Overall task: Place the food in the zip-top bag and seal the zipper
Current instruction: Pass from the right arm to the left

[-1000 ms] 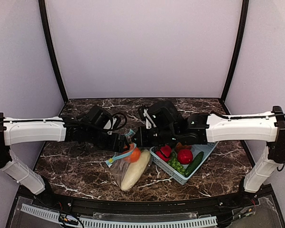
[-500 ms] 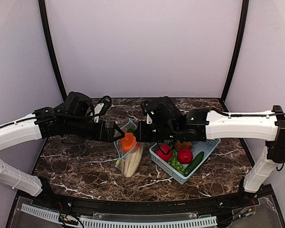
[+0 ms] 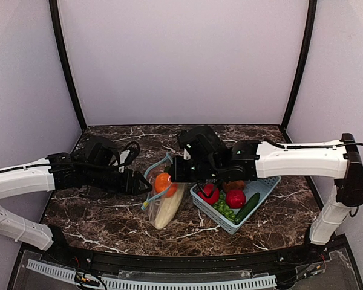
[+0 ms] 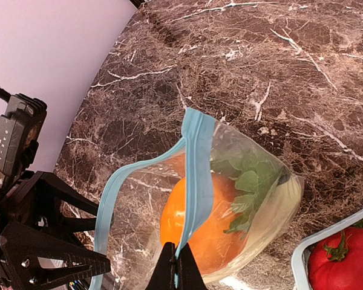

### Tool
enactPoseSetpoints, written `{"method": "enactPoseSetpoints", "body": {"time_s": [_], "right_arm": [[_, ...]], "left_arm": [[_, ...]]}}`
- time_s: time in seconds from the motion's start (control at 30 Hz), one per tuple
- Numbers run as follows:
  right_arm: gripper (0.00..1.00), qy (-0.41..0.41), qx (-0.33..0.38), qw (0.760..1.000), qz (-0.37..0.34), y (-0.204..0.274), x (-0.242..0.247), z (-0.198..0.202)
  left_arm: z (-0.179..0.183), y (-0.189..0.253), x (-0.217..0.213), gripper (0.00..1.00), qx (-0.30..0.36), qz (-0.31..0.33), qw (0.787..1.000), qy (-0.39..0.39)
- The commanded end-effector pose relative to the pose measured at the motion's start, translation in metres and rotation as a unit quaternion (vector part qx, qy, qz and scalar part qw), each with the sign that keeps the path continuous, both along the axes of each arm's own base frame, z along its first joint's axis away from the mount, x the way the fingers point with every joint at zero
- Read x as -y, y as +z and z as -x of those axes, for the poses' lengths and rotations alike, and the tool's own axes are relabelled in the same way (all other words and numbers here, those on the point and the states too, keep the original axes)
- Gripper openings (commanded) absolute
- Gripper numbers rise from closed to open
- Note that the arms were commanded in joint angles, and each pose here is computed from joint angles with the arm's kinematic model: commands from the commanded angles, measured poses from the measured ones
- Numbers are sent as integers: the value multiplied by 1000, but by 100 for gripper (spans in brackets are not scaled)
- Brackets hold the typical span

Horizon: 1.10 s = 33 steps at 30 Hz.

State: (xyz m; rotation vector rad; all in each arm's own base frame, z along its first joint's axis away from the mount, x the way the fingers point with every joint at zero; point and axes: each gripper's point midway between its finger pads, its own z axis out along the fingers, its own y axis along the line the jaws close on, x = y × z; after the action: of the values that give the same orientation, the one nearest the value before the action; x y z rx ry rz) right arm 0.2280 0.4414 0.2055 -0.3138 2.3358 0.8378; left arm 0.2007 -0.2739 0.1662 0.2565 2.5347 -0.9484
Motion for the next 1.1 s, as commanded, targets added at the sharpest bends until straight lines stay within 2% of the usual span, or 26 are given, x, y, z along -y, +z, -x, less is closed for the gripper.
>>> {"method": "enactPoseSetpoints", "body": {"time_s": [0.0,0.13,0.23,0.3,0.4,0.43,0.53,0.6,0.7,0.8,0.97,1.07], "right_arm": [[0,1,7,1000,-11,8,-9,-1],[0,1,7,1000,-10,8,-9,-1],[0,1,6,1000,-9,7,-9,0],[0,1,5,1000,-8,6,-8,-1],[0,2,5,1000,-6,6,-8,0],[2,2,6,1000,-4,6,-7,-1],[16,4,12,1000,1,8,-3,0],[30,6,21,1000,6,13,2,1],[58,2,34,999,23,19,17,1],[76,-14,47,998,50,22,39,-3],[89,-36,41,995,89,14,83,-11],[91,-50,8,993,104,-5,109,-19]], "left_arm": [[-5,0,2,55,5,10,1000,7],[-9,-2,4,54,7,8,1000,11],[-10,-4,6,47,6,7,1000,10],[-10,-5,8,37,4,7,1000,8],[-11,-5,8,15,5,9,1000,9],[-11,-5,8,12,6,8,1000,9],[-13,-4,6,1,11,6,1000,14],[-13,-3,5,1,14,6,1000,16],[-14,-2,4,1,16,6,1000,17],[-14,-1,5,1,20,8,1000,17],[-16,4,4,1,27,11,999,17],[-15,5,4,1,29,11,999,15]]}}
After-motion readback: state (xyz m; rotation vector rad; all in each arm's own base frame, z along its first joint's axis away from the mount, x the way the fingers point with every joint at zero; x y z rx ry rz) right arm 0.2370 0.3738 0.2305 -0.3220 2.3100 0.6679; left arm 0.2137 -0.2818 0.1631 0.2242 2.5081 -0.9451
